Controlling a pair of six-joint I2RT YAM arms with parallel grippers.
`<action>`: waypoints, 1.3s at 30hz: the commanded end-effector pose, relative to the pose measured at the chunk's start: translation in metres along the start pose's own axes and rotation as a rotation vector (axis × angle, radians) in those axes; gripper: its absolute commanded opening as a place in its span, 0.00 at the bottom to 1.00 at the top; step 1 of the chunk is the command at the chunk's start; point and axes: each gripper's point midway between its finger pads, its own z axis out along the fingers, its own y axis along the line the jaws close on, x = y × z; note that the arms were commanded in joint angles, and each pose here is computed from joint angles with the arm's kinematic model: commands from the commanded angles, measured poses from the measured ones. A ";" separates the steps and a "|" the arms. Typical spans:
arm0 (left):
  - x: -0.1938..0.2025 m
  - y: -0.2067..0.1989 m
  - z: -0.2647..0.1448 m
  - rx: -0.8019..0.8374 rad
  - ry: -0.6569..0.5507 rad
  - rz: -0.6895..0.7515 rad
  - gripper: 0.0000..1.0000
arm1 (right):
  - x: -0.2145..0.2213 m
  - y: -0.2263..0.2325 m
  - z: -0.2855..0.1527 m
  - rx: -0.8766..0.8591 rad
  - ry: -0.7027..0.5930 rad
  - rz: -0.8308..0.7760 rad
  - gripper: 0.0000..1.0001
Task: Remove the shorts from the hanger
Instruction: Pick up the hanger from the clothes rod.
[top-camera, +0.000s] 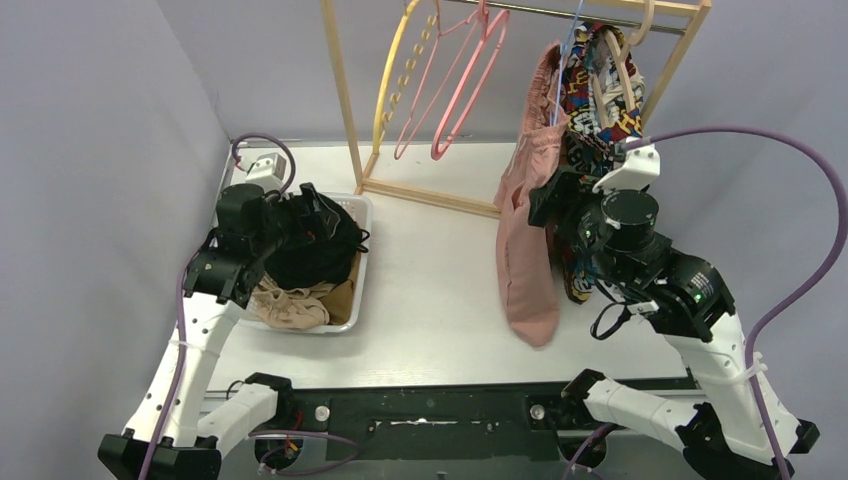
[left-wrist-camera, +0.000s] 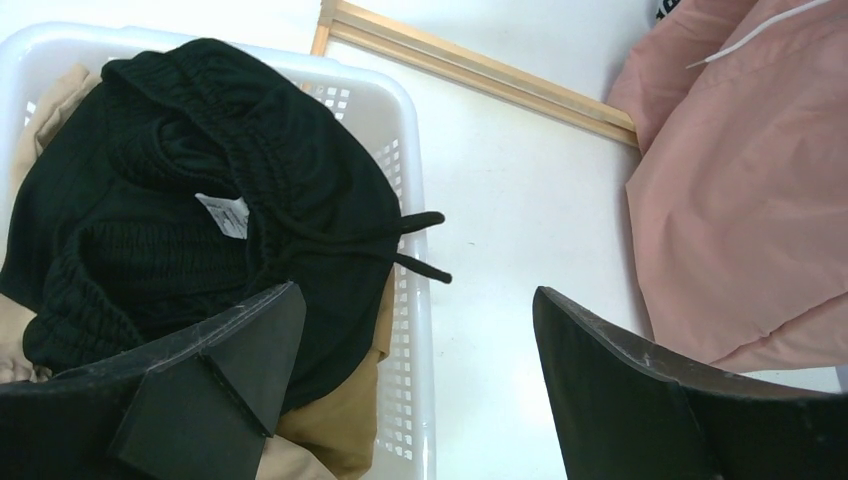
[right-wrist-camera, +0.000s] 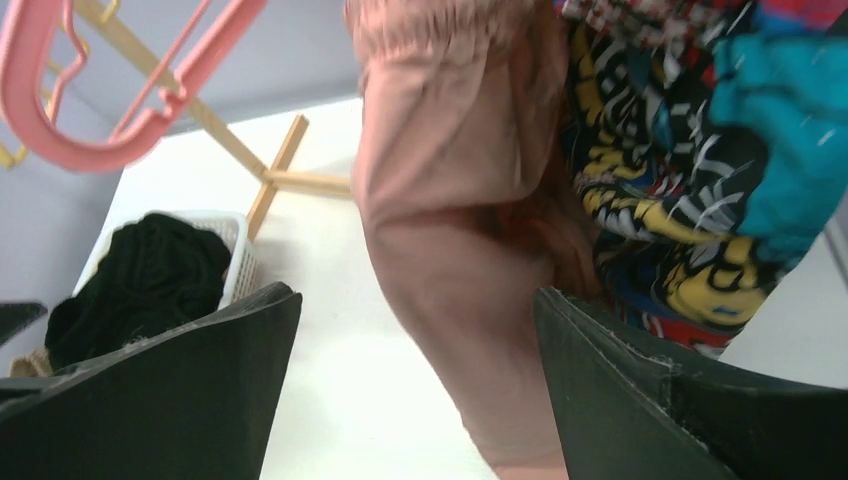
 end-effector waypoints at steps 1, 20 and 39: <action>-0.017 -0.011 -0.004 0.007 -0.012 0.069 0.85 | -0.028 -0.011 0.001 0.115 -0.048 -0.036 0.89; 0.018 -0.008 0.006 0.065 0.008 0.016 0.85 | -0.050 -0.027 0.096 0.167 0.065 -0.012 0.64; 0.042 -0.002 0.029 0.072 0.097 0.029 0.86 | -0.047 -0.010 0.121 0.114 0.138 -0.072 0.64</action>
